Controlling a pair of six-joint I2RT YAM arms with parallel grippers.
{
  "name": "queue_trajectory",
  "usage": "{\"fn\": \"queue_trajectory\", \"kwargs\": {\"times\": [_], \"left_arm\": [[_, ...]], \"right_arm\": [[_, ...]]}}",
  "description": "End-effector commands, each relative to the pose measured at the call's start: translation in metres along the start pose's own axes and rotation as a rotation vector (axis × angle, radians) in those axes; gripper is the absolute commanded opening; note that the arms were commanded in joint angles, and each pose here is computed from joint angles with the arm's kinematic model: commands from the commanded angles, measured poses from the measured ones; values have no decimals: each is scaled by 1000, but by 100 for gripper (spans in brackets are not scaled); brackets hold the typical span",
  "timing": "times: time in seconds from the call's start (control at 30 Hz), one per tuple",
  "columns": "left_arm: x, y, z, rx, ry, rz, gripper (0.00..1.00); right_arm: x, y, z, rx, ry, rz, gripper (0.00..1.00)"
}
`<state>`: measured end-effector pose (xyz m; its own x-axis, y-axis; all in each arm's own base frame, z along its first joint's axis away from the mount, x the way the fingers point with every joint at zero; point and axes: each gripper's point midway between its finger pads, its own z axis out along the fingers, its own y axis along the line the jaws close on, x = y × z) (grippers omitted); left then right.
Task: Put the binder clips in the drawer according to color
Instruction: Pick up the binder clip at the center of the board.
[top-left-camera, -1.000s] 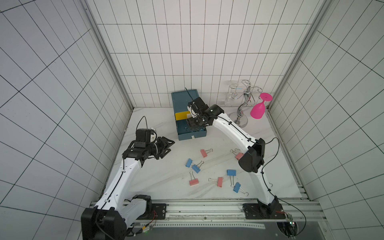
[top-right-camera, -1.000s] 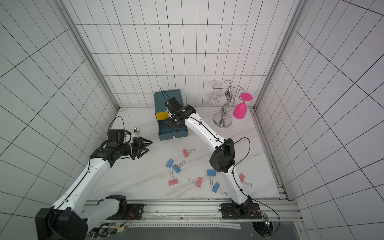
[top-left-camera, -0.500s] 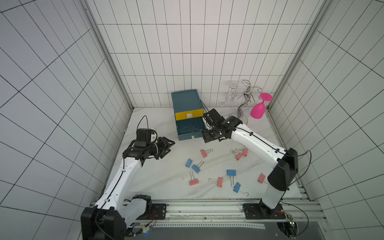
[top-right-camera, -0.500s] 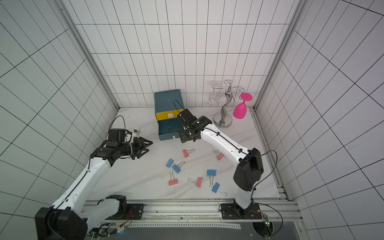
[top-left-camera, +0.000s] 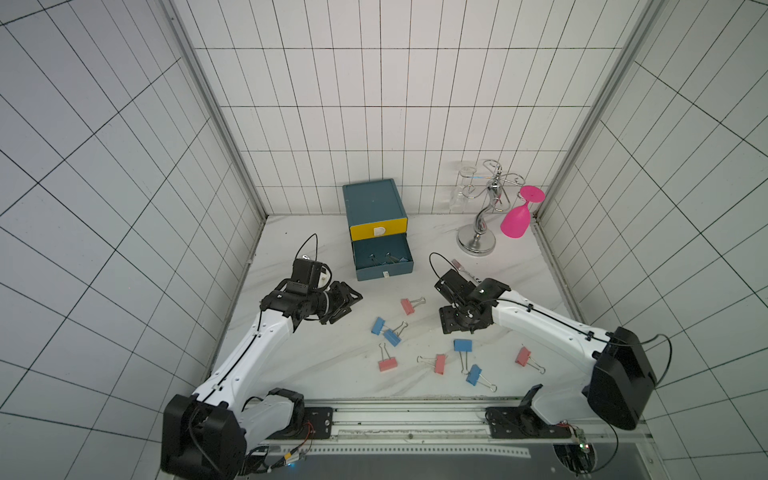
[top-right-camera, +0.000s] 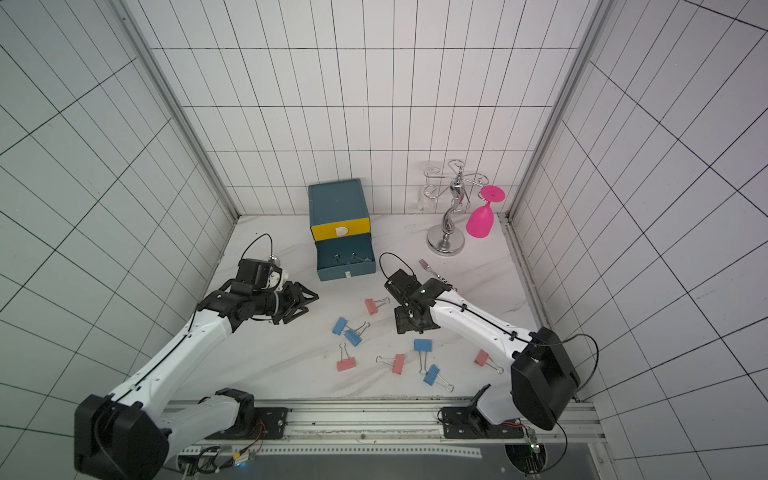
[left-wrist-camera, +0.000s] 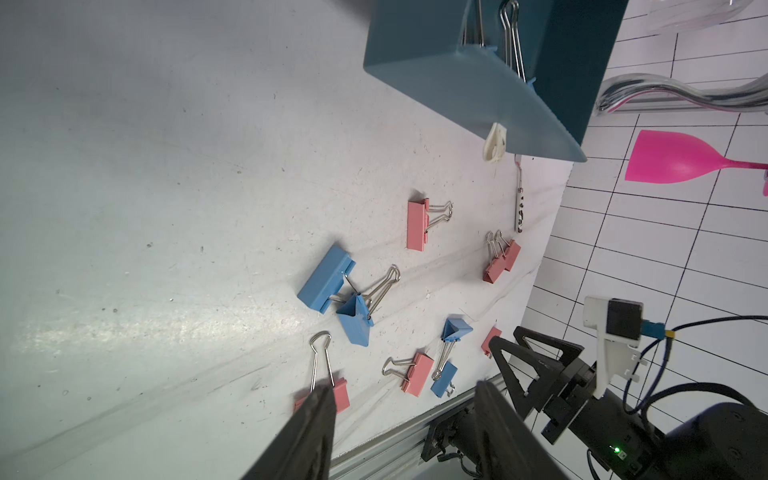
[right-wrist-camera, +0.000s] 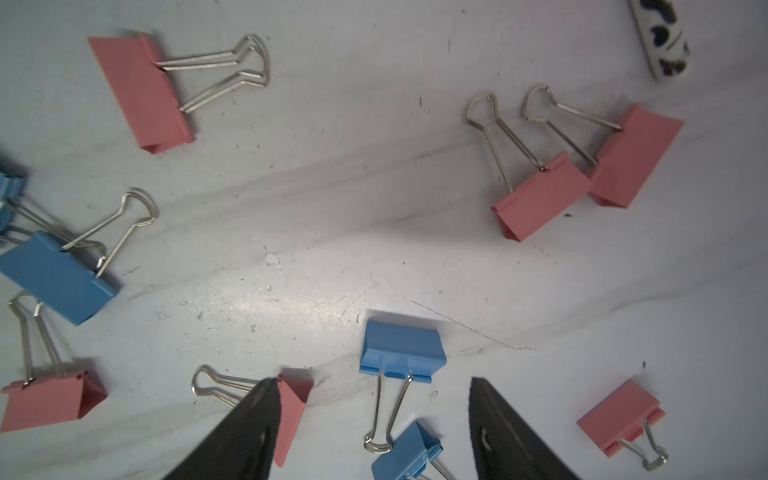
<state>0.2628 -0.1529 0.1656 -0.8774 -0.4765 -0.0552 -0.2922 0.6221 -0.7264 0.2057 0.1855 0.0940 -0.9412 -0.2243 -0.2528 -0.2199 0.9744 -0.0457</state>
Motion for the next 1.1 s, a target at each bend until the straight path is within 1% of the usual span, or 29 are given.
{"fn": "queue_trajectory", "kwargs": {"times": [0.0,0.27,0.5,0.83,0.97,1.07], "left_arm": [[2,3,1,-10,-1,33,57],[4,2,-1,-10,7,44,57],[3,1,0,-9,9,43,57],[2,1,0,-12,10,42,57],[1,1,1,-13,11,40,57],[0,-1,1,-11,7,42,57]], "right_arm": [[17,-9,11,25,45,90,74],[38,-11,38,41,107,115,75],[38,-6,54,41,134,109,75],[41,-13,66,57,164,129,74],[43,-12,71,46,176,128,69],[38,-8,70,38,171,114,58]]}}
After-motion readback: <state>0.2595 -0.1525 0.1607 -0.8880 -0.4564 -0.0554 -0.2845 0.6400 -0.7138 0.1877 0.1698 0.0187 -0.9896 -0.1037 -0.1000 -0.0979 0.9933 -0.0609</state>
